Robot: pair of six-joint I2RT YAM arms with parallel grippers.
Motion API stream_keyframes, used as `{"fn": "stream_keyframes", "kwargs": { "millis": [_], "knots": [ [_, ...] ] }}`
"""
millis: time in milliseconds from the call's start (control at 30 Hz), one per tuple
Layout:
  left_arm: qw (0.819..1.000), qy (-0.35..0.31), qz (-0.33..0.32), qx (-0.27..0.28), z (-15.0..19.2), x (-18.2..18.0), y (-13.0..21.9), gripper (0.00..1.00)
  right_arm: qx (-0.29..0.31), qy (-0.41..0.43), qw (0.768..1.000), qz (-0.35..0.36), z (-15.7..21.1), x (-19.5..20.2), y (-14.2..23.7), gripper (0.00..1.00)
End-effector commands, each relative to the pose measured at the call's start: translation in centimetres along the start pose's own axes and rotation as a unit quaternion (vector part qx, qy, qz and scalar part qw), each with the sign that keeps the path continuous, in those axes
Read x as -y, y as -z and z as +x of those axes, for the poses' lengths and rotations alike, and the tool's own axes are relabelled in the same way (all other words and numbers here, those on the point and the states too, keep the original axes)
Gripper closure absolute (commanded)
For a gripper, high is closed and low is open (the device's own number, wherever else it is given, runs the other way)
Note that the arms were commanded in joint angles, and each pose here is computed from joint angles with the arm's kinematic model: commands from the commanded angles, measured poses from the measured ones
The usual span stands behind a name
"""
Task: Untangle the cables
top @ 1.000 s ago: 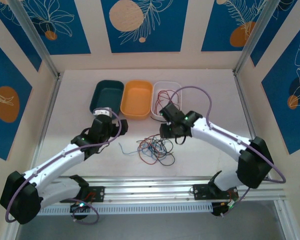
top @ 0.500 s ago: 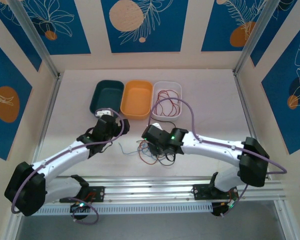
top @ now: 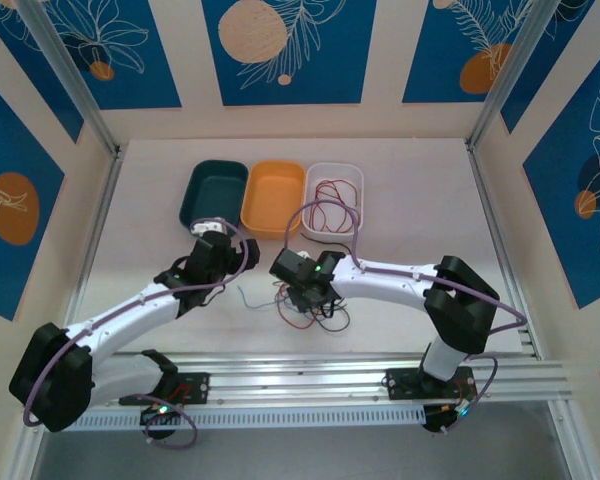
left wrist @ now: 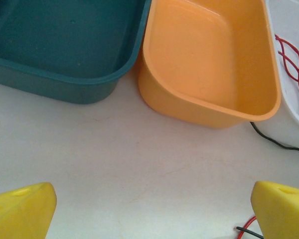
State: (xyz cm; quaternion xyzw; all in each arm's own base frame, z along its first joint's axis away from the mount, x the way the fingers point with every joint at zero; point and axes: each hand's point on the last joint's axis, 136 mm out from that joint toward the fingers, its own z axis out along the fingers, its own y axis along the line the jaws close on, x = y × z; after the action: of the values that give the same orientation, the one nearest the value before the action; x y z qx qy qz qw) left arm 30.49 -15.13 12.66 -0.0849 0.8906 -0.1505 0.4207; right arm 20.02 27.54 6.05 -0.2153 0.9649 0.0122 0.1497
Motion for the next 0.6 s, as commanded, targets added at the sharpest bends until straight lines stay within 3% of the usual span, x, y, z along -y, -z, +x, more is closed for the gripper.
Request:
{"fn": "stream_keyframes", "kwargs": {
  "millis": [0, 300, 567],
  "knots": [
    [1.000, 0.000, 0.002, 0.003, 0.0, -0.2, -0.1, 0.00, -0.019, -0.015, 1.000, 0.004, 0.3, 0.4, -0.1, 0.69],
    [1.000, -0.002, -0.002, 0.001, 0.1, -0.4, -0.2, 0.00, -0.040, -0.035, 0.999, -0.012, 1.0, 0.8, -1.7, 0.69],
    [1.000, -0.003, -0.005, 0.000, 0.1, -0.5, -0.3, 0.00, -0.051, -0.040, 0.998, -0.023, 1.5, 0.7, -2.5, 0.76]
  ]
}}
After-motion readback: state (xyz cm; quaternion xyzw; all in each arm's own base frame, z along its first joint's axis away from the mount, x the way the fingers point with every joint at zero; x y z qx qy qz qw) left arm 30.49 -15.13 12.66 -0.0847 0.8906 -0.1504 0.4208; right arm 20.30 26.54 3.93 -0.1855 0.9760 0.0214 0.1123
